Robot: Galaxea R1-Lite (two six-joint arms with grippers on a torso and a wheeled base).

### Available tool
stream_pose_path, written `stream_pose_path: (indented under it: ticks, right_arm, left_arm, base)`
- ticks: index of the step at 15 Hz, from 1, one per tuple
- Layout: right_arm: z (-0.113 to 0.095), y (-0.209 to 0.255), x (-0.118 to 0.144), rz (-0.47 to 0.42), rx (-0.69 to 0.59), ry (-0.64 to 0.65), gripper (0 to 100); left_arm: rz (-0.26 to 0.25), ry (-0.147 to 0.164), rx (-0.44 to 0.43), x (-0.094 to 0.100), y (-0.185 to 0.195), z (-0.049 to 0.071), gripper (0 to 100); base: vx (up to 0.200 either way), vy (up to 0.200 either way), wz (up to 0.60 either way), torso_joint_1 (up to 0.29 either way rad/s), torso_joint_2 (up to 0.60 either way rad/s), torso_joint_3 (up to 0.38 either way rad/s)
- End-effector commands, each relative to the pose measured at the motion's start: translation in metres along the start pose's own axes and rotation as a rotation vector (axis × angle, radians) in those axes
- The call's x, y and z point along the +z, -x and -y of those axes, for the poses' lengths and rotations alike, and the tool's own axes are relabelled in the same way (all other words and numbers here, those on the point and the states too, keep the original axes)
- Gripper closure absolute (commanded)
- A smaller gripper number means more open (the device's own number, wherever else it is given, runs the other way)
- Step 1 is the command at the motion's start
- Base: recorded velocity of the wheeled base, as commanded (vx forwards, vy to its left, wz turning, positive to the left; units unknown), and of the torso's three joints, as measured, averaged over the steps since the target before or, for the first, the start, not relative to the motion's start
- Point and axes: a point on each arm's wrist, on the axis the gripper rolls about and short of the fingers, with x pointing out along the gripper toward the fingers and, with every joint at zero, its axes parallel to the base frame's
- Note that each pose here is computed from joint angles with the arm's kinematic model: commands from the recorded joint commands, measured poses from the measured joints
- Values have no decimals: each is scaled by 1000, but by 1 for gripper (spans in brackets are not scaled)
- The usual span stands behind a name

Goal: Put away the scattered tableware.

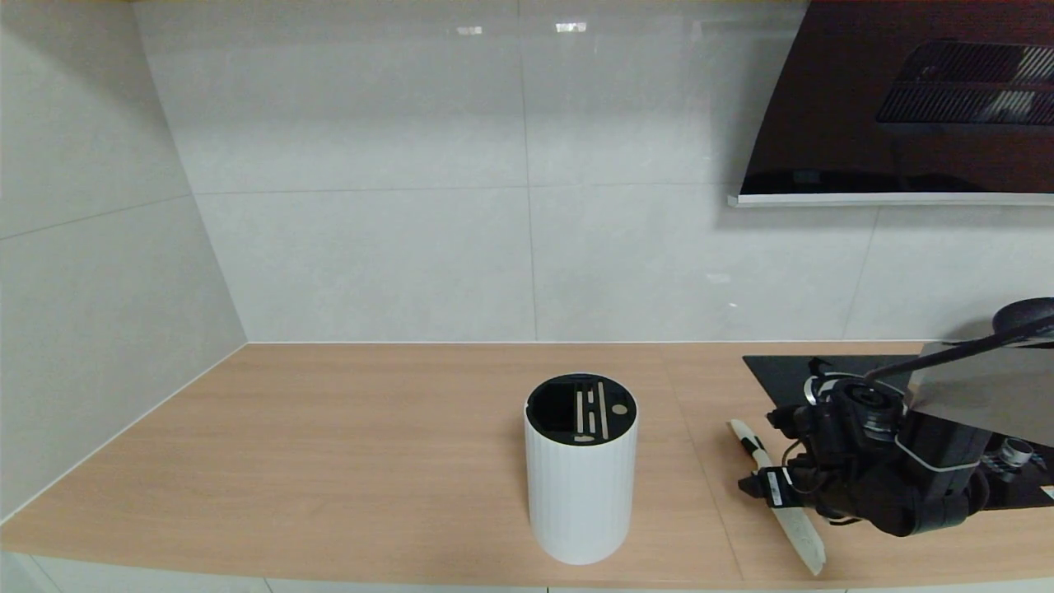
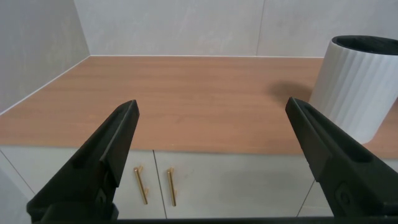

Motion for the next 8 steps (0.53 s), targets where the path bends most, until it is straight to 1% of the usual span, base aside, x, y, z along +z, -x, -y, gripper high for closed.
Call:
stream_pose_path:
  ticks: [1, 8]
  right_arm:
    - [2, -2, 1, 2, -4, -4, 0]
    - [2, -9, -4, 2, -23, 0, 0]
  left_arm:
    - [0, 0, 1, 0, 0, 0, 0]
    - [0, 0, 1, 0, 0, 0, 0]
  base:
    - [0, 0, 0, 0, 0, 0]
    - [0, 0, 0, 0, 0, 0]
